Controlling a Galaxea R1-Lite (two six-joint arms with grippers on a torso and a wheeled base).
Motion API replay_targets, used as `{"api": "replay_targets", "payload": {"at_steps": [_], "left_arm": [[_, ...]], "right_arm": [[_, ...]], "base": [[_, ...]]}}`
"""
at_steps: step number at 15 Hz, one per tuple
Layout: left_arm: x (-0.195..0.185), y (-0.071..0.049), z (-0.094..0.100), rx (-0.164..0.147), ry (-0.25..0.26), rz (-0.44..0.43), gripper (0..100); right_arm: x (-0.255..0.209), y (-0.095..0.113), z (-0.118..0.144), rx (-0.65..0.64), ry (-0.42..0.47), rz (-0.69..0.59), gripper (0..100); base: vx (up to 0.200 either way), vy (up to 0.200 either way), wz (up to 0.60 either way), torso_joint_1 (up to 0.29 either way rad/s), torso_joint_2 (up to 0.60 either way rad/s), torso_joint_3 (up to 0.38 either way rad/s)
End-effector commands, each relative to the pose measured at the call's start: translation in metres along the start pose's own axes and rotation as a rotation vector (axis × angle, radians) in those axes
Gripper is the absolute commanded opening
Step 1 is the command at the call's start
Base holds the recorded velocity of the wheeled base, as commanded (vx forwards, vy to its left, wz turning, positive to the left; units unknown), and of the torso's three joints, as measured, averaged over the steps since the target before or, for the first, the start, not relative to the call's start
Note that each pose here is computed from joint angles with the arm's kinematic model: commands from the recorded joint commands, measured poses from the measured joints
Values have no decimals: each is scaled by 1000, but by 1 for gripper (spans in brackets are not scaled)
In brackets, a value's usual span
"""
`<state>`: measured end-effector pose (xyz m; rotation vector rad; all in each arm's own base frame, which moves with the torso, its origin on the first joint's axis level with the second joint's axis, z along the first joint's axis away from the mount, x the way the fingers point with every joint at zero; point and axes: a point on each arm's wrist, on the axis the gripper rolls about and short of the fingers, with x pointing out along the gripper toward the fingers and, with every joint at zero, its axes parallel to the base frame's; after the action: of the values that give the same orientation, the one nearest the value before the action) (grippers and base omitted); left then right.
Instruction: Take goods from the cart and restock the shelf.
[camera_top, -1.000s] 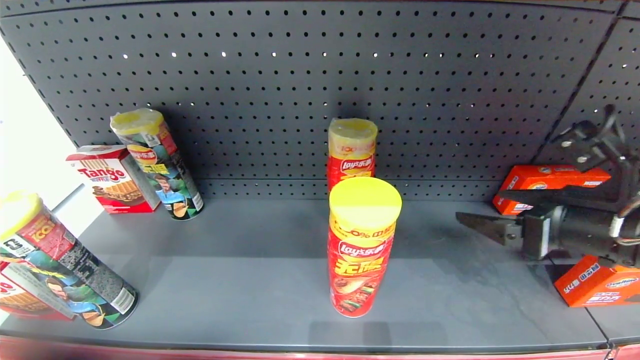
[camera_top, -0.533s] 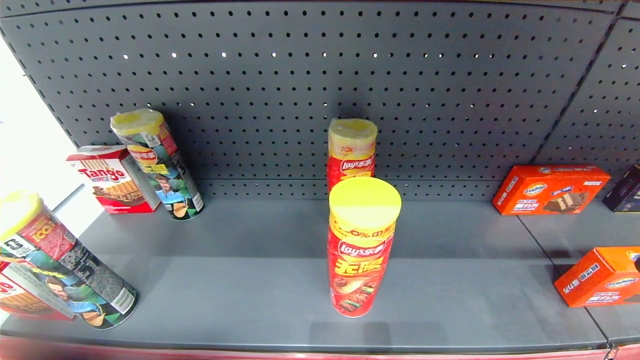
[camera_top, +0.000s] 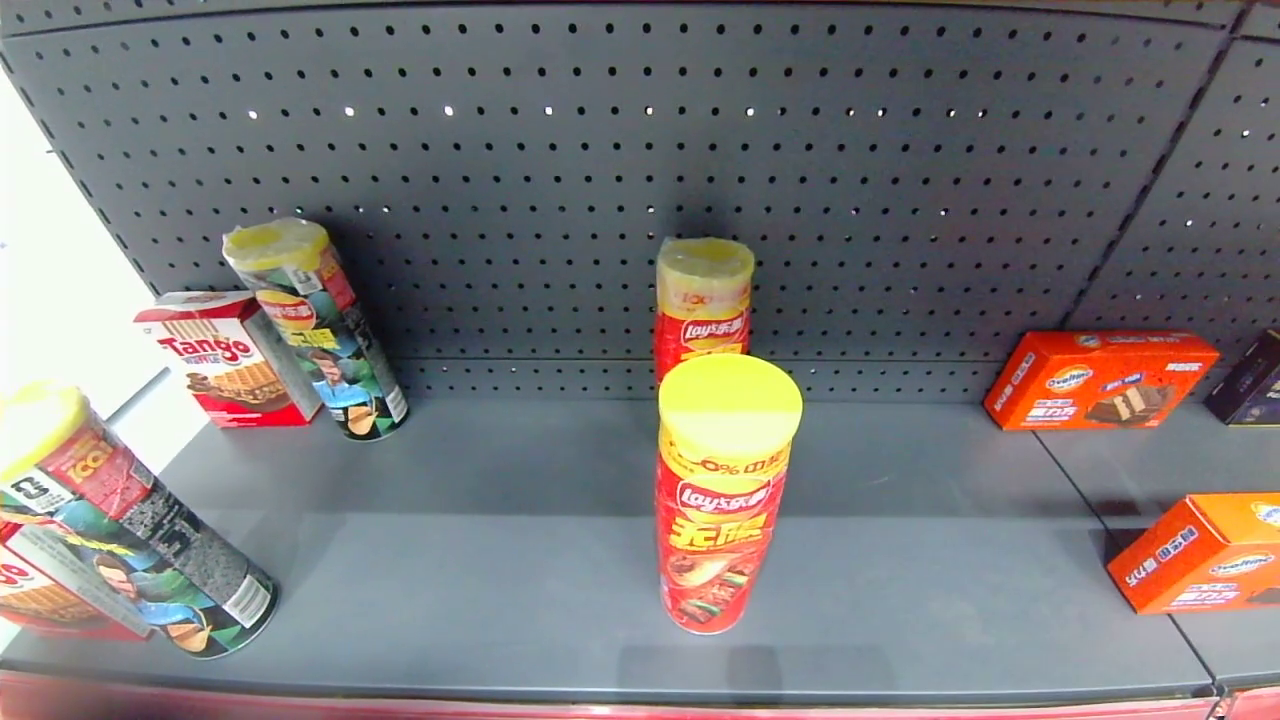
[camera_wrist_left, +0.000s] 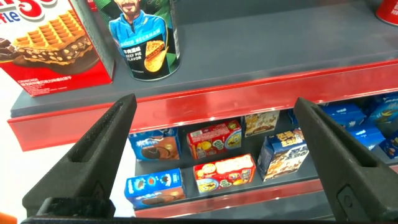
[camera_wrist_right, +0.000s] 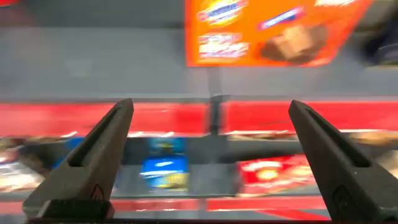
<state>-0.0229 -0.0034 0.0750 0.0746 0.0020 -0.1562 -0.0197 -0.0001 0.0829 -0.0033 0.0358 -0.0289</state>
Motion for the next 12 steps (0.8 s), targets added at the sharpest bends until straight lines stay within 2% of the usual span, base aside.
{"api": "replay_targets", "payload": {"at_steps": [1, 12], "left_arm": [[0, 0, 0, 0, -2, 1, 100], [0, 0, 0, 6, -2, -2, 100]], "right_arm": [[-2, 0, -7, 1, -33, 4, 100], [-2, 0, -7, 0, -33, 12, 100]], "base": [[0, 0, 0, 0, 0, 0], [0, 0, 0, 0, 0, 0]]}}
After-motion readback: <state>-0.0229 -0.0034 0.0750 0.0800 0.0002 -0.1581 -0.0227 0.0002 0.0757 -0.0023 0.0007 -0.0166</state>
